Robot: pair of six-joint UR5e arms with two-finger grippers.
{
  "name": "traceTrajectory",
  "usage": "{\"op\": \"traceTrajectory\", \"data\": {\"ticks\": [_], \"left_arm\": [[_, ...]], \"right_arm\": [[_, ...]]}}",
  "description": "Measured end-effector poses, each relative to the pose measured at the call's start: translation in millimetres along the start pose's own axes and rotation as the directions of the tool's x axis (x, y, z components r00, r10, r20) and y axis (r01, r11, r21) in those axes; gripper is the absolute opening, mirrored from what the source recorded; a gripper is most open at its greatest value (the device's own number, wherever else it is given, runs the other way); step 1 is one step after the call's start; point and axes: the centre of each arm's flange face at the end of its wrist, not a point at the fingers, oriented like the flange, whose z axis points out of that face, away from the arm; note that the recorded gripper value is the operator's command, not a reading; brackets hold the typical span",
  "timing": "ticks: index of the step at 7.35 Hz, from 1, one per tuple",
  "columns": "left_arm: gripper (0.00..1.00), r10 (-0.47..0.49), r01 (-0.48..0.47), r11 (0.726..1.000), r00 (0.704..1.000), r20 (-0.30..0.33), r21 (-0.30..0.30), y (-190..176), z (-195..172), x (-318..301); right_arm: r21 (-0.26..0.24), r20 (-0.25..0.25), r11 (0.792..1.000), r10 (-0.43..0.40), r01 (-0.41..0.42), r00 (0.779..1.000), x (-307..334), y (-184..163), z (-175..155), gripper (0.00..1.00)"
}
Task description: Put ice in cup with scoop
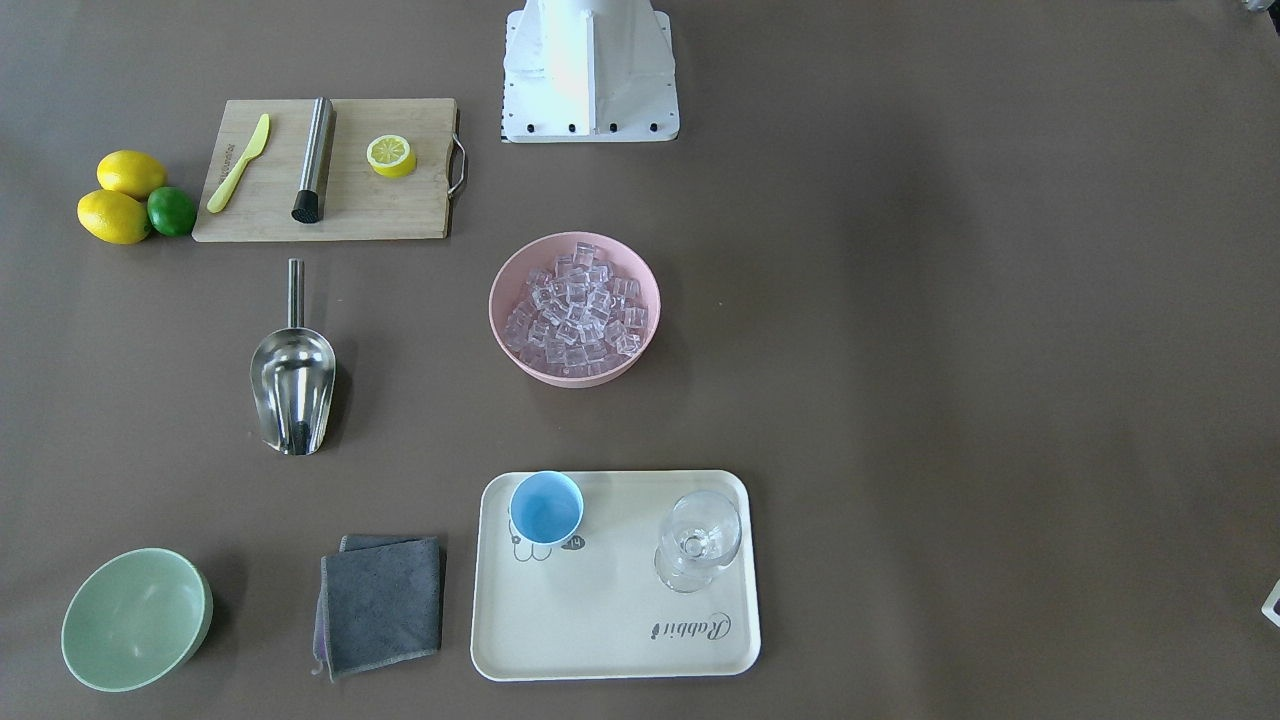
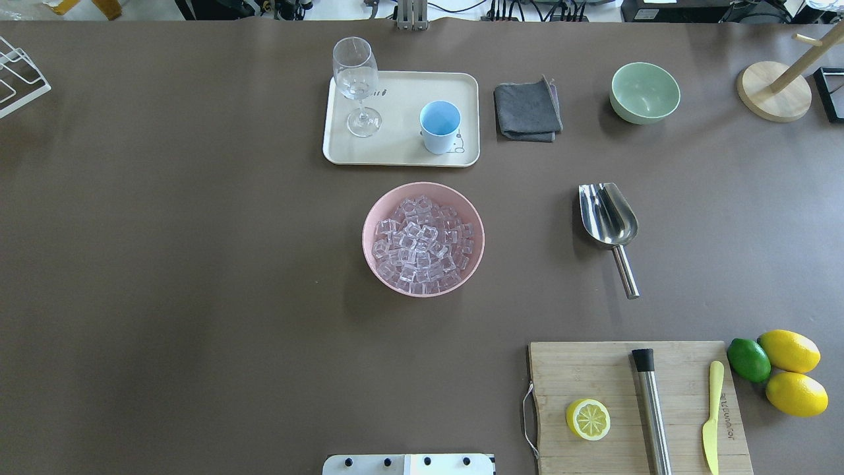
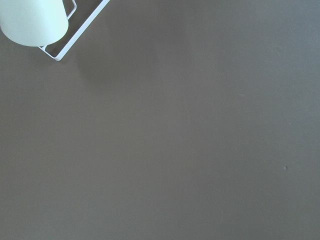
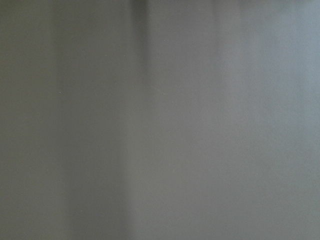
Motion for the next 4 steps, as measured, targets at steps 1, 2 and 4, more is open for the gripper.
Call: {"op": "traceTrajectory", "data": {"ticks": [1, 2, 4], "left_arm": [[0.98, 0.002, -0.002, 1.000, 1.000, 0.000, 0.001, -0.2, -0.6, 1.0], [0.98, 0.005, -0.005, 1.000, 1.000, 0.001, 0.002, -1.9, -0.9, 2.3], [0.98, 0.007, -0.007, 1.000, 1.000, 0.002, 0.002, -3.9, -0.8, 3.2]], "right_arm": [[0.000, 0.001, 1.000, -0.001, 0.001, 1.000, -0.1, 0.4, -0.1, 1.00], [0.000, 0.001, 1.000, -0.001, 0.001, 1.000, 0.8, 1.8, 0.6, 1.00], [-0.001, 0.002, 1.000, -0.002, 0.002, 1.000, 1.5, 2.9, 1.5, 1.00]]}}
